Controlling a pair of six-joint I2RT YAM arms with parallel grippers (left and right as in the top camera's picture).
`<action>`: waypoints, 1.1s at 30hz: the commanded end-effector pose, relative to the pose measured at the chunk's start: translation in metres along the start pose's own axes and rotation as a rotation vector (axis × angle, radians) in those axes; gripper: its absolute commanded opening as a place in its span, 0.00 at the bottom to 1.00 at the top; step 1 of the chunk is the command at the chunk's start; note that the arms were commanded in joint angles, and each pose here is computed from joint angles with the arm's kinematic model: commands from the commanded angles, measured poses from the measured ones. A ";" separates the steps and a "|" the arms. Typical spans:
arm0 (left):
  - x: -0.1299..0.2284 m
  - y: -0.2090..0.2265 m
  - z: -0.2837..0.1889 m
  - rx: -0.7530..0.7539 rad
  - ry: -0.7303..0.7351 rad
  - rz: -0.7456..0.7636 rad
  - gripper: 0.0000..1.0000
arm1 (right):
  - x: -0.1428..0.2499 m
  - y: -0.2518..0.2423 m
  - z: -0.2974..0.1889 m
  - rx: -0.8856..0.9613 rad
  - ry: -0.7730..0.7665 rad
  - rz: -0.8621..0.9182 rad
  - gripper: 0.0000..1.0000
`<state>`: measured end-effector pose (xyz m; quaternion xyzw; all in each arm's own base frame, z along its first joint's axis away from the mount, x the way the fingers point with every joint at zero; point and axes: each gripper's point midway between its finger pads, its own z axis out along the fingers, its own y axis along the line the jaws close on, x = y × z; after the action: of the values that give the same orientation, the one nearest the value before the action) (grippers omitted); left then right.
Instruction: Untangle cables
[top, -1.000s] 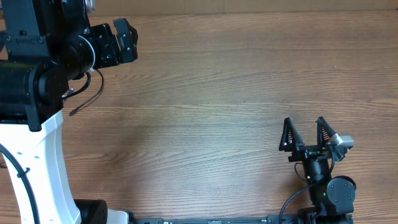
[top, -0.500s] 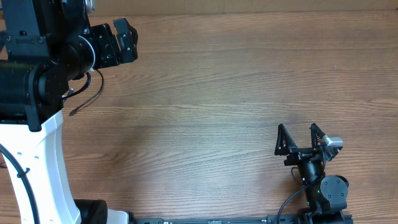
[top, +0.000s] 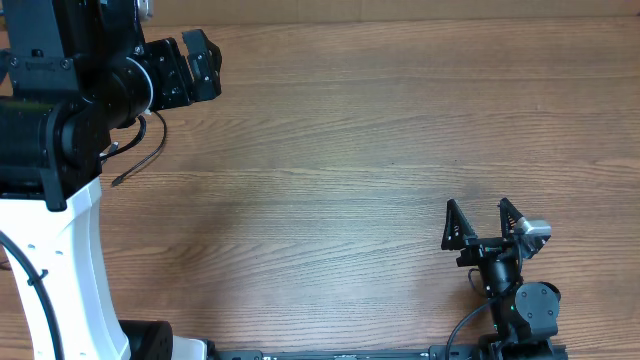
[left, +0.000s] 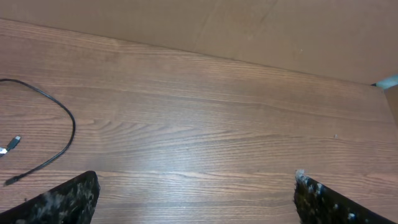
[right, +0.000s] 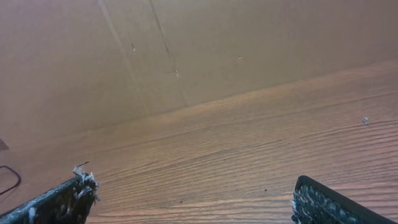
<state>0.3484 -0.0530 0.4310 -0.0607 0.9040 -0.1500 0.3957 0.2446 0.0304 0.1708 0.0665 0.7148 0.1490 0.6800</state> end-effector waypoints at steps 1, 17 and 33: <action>-0.001 0.002 0.002 -0.008 0.001 0.019 1.00 | 0.002 0.000 0.000 -0.003 -0.003 -0.004 1.00; 0.012 0.005 -0.024 -0.002 -0.187 0.247 0.99 | 0.002 -0.001 0.000 -0.002 -0.003 -0.004 1.00; 0.135 0.038 0.027 0.093 -0.609 0.479 0.99 | 0.002 -0.001 0.000 -0.002 -0.003 -0.004 1.00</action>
<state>0.2867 -0.0530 0.3353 0.1122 0.7349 -0.0766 0.6644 0.2446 0.0305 0.1710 0.0653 0.7146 0.1482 0.6805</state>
